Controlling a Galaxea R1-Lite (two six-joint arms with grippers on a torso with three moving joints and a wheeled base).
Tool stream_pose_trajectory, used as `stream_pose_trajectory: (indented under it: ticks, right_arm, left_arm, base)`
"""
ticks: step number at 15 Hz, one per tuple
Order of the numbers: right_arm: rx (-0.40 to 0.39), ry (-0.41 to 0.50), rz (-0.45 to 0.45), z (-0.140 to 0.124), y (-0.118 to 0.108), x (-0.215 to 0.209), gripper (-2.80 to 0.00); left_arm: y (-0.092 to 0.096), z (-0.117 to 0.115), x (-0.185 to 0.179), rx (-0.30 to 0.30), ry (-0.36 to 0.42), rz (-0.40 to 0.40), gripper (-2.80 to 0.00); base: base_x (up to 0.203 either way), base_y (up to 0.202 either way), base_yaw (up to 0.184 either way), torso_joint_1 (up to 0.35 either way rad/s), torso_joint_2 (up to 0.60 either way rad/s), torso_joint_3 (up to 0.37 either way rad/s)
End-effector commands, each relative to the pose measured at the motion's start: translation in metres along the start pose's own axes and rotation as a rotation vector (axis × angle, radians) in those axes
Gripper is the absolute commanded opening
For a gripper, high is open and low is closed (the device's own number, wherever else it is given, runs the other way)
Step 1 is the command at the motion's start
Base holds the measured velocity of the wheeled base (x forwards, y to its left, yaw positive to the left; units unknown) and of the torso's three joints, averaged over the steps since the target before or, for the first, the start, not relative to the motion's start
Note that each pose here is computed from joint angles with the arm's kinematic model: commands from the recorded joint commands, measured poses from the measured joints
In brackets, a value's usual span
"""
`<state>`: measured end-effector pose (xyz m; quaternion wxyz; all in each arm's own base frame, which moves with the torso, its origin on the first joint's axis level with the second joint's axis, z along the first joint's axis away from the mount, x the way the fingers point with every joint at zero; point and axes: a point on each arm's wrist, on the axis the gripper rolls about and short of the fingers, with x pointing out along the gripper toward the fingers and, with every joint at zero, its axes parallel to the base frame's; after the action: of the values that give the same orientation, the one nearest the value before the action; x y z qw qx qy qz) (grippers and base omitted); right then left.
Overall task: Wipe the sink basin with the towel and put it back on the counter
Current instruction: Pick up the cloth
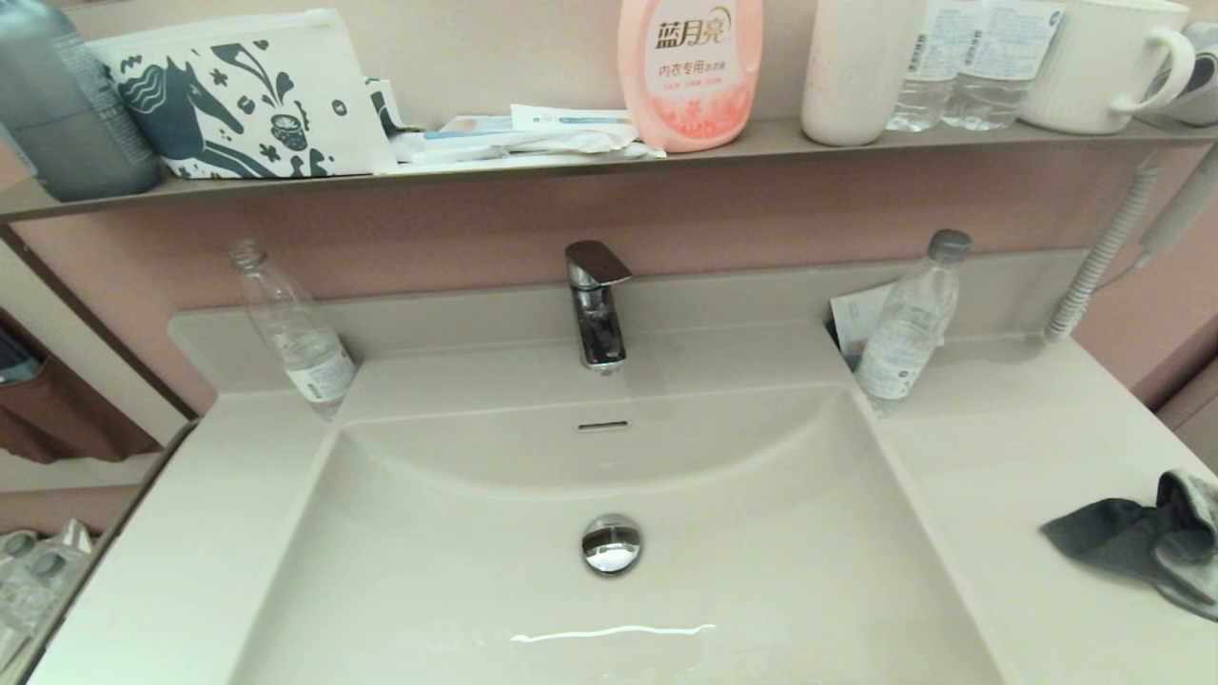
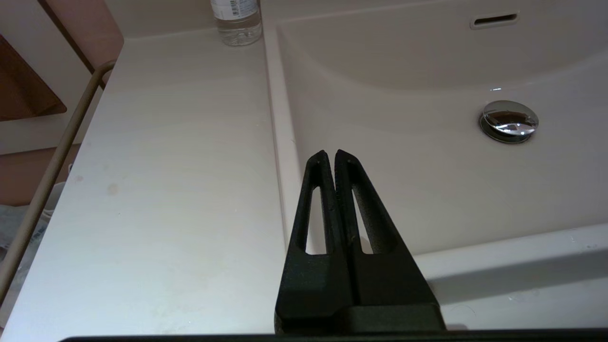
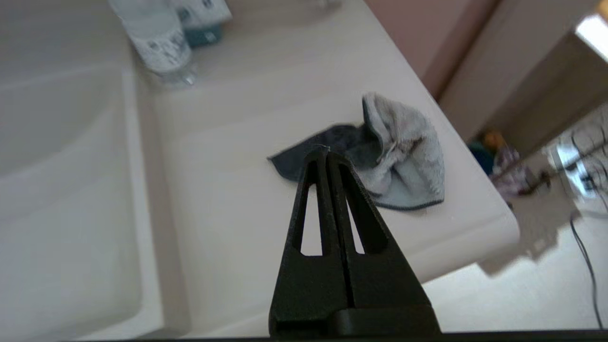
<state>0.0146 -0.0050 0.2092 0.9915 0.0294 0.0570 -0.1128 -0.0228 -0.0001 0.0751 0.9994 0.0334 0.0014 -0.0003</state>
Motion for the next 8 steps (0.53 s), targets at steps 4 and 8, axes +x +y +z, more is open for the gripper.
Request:
stream_pose_trajectory:
  ticks: [4,8]
  right_arm:
    - [-0.059,0.340,-0.114,0.017,0.015,0.094,-2.80]
    - [-0.208,0.596,-0.281,0.009,-0.012,0.148,-2.80]
  left_arm:
    - [0.000,0.000,0.000,0.001,0.002,0.000,-2.80]
    - [0.000,0.000,0.000,0.001,0.002,0.000,-2.80]
  base:
    - [0.000,0.000,0.000,0.000,0.00,0.000]
    - [0.000,0.000,0.000,0.000,0.00,0.000]
